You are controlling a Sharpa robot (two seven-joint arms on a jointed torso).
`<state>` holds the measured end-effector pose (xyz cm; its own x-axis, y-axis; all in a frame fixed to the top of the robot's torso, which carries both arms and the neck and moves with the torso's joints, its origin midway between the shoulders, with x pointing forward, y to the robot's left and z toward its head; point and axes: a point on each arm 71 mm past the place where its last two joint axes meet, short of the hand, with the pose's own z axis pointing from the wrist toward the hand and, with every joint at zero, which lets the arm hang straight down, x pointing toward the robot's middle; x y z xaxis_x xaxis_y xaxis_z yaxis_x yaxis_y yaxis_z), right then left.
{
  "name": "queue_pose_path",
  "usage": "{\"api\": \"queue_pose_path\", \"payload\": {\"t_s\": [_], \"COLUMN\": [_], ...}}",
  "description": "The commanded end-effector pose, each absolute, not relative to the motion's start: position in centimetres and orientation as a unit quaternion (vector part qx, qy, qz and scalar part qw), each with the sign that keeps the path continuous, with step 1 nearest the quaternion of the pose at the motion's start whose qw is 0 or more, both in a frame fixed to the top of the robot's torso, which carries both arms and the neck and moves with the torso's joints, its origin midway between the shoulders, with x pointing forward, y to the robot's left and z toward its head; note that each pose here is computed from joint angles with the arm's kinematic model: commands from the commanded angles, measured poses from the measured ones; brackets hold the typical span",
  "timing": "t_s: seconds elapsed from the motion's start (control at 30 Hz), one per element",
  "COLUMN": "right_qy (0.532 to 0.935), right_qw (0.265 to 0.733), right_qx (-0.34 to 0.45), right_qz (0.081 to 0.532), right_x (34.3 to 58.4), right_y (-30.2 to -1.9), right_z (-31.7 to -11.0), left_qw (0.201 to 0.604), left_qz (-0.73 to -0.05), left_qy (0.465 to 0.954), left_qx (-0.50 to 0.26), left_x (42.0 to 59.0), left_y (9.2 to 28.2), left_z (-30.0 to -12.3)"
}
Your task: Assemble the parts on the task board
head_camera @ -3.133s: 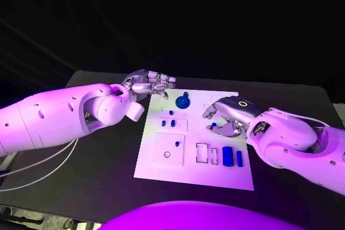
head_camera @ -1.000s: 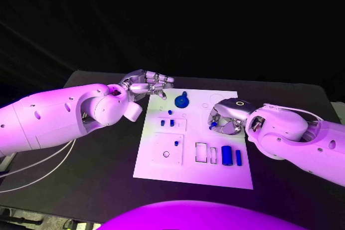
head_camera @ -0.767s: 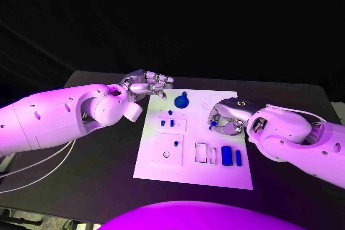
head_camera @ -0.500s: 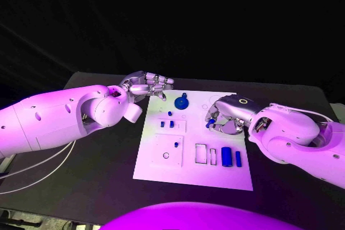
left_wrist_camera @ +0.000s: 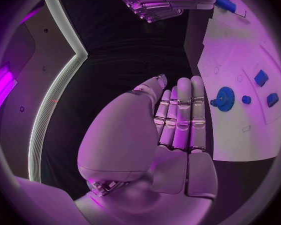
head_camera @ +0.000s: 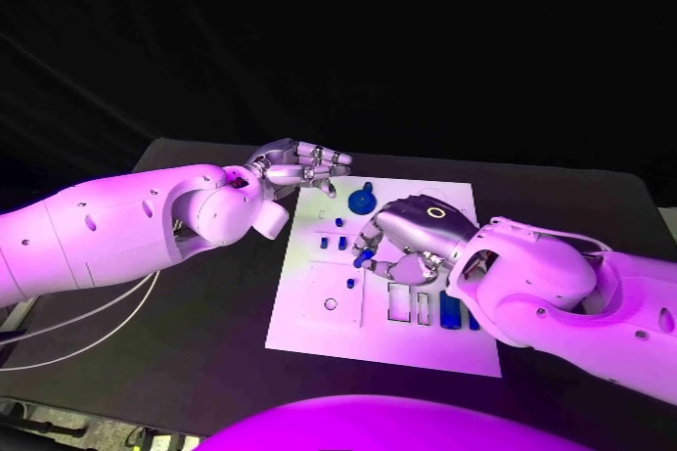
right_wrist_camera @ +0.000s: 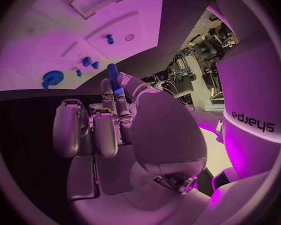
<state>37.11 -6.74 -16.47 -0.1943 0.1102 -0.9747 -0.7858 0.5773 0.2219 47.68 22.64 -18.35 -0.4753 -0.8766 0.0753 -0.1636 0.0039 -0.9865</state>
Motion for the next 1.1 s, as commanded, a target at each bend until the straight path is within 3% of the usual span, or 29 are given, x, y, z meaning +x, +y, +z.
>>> {"api": "queue_pose_path", "payload": {"t_s": [0.03,0.57,1.1], "right_qy": [0.666,0.689,0.708], "right_qw": [0.573,0.530,0.515], "right_qx": [-0.253,-0.265,-0.271], "right_qz": [0.405,0.417,0.399], "right_x": [36.6,36.1,36.5], "right_y": [-5.6,-2.8,-2.6], "right_z": [-17.0,-21.0,-22.8], "left_qw": [0.300,0.296,0.295], "left_qz": [-0.584,-0.587,-0.588], "left_qy": [0.638,0.639,0.639], "left_qx": [-0.402,-0.399,-0.399], "left_x": [47.6,47.5,47.5], "left_y": [22.2,21.7,21.7], "left_z": [-18.2,-18.2,-18.2]}}
